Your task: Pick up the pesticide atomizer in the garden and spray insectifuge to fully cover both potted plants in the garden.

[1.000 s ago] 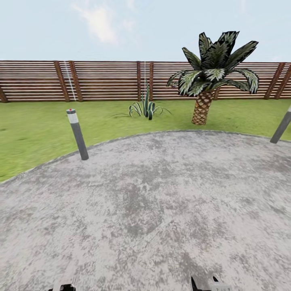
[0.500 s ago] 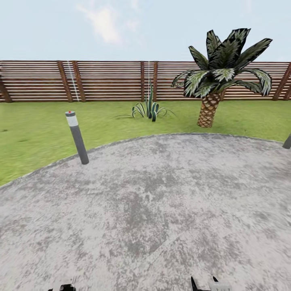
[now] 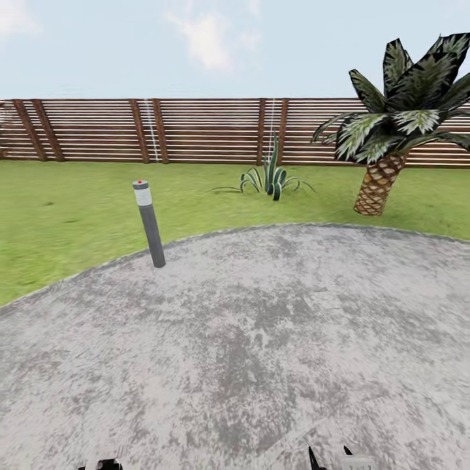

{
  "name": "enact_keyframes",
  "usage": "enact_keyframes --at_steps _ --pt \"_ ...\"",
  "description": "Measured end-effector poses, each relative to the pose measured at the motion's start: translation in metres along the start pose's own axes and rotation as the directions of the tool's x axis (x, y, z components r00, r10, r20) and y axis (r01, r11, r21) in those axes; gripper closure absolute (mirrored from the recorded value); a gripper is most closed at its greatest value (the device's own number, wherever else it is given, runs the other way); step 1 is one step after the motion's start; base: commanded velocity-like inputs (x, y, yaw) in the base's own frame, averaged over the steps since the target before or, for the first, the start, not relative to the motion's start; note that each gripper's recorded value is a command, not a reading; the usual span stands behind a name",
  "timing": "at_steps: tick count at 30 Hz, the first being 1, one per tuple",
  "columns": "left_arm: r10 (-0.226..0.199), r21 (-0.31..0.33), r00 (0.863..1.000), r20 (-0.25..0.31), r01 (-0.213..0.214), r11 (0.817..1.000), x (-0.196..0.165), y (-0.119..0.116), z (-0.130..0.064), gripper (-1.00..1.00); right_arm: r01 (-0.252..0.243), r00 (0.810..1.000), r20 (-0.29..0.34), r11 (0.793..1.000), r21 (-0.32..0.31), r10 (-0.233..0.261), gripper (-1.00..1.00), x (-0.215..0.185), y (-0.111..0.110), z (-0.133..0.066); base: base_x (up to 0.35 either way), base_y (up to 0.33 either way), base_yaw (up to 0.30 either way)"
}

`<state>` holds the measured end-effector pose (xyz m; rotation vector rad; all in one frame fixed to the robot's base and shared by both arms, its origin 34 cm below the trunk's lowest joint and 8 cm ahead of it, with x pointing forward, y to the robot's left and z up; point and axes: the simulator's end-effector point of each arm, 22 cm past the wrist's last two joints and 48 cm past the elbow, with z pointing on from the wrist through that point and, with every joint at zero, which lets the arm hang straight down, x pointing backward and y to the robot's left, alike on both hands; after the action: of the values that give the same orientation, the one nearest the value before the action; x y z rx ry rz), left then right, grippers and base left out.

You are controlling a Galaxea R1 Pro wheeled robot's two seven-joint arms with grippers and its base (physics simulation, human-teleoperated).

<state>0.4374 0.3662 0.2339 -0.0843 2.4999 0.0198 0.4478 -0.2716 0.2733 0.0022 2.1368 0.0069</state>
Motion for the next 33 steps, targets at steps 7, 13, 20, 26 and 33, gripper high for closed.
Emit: enact_keyframes --at_steps 7,13,20,26,33 --pt "0.000 0.000 1.000 0.000 0.000 1.000 0.0000 0.0000 0.0000 1.00 0.000 1.000 0.000 1.000 0.000 0.000 -1.00 0.0000 0.0000 0.0000 0.339 -0.078 0.275" --pt "0.000 0.000 1.000 0.000 0.000 1.000 0.0000 0.0000 0.0000 1.00 0.000 1.000 0.000 1.000 0.000 0.000 -1.00 0.0000 0.0000 0.0000 0.339 -0.079 0.277" --pt "0.000 0.000 1.000 0.000 0.000 1.000 0.0000 0.0001 0.0000 1.00 0.000 1.000 -0.001 1.000 0.000 0.000 -1.00 0.0002 0.0000 0.0000 0.339 -0.080 0.278" --pt "0.000 0.000 1.000 0.000 0.000 1.000 0.0000 0.0000 0.0000 1.00 0.000 1.000 -0.001 1.000 0.000 0.000 -1.00 0.0002 0.0000 0.0000 0.311 -0.079 0.278" --pt "0.001 0.000 1.000 0.000 -0.001 1.000 0.0001 0.0000 0.0001 1.00 0.000 1.000 -0.001 1.000 0.000 0.000 -1.00 0.0004 0.0001 0.0000 0.247 -0.036 0.278"
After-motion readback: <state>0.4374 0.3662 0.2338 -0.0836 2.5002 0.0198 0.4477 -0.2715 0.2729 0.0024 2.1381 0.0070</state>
